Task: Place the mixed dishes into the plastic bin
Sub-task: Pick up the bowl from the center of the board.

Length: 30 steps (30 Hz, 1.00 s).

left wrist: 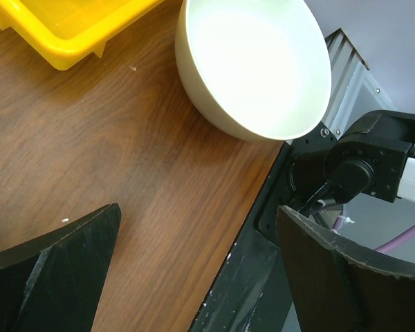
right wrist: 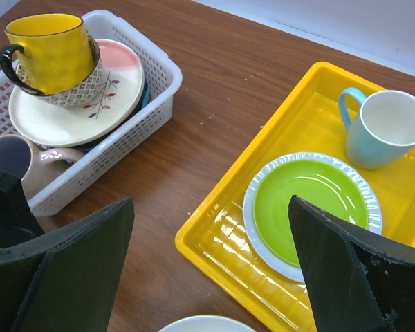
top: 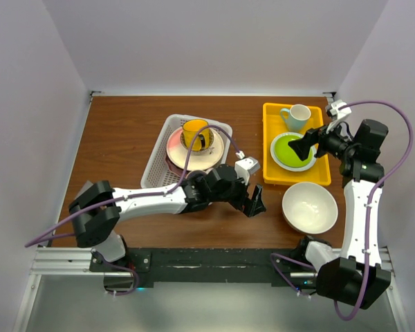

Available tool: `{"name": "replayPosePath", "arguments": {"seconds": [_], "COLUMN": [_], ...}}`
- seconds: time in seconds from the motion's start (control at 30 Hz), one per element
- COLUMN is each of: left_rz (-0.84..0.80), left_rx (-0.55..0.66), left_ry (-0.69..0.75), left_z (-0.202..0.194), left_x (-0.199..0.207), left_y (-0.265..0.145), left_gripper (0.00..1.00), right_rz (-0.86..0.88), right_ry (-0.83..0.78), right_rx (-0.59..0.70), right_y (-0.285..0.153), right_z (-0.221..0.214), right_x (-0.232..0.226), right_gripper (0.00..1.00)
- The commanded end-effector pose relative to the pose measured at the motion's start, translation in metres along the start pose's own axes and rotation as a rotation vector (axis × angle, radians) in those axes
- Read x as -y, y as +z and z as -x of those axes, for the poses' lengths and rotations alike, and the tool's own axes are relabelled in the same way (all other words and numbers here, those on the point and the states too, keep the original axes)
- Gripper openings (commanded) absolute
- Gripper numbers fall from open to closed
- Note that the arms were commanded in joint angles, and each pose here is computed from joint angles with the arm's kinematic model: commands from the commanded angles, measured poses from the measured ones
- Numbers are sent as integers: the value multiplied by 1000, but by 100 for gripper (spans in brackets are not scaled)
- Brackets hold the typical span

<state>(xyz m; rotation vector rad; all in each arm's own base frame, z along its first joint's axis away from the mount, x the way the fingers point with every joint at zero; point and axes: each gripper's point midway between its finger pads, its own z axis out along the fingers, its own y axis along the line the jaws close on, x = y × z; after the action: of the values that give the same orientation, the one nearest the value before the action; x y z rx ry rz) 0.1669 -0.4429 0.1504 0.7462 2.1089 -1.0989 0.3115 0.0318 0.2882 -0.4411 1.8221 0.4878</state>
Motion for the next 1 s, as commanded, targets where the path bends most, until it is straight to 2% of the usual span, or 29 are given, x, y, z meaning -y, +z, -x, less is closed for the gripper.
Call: {"name": "replayPosePath", "arguments": {"seconds": [0.0, 0.97], "left_rz": [-29, -3], "left_rx": [65, 24], "left_ry": [4, -39], "left_z": [21, 5], "left_x": [12, 7], "left_y": [5, 29], "left_gripper": [100, 100], "right_rz": [24, 23], "right_ry": [-15, -16], "right_rx": [10, 9], "right_y": [1, 2], "right_z": [0, -1], "right_x": [-2, 0], "right_gripper": [97, 97]}}
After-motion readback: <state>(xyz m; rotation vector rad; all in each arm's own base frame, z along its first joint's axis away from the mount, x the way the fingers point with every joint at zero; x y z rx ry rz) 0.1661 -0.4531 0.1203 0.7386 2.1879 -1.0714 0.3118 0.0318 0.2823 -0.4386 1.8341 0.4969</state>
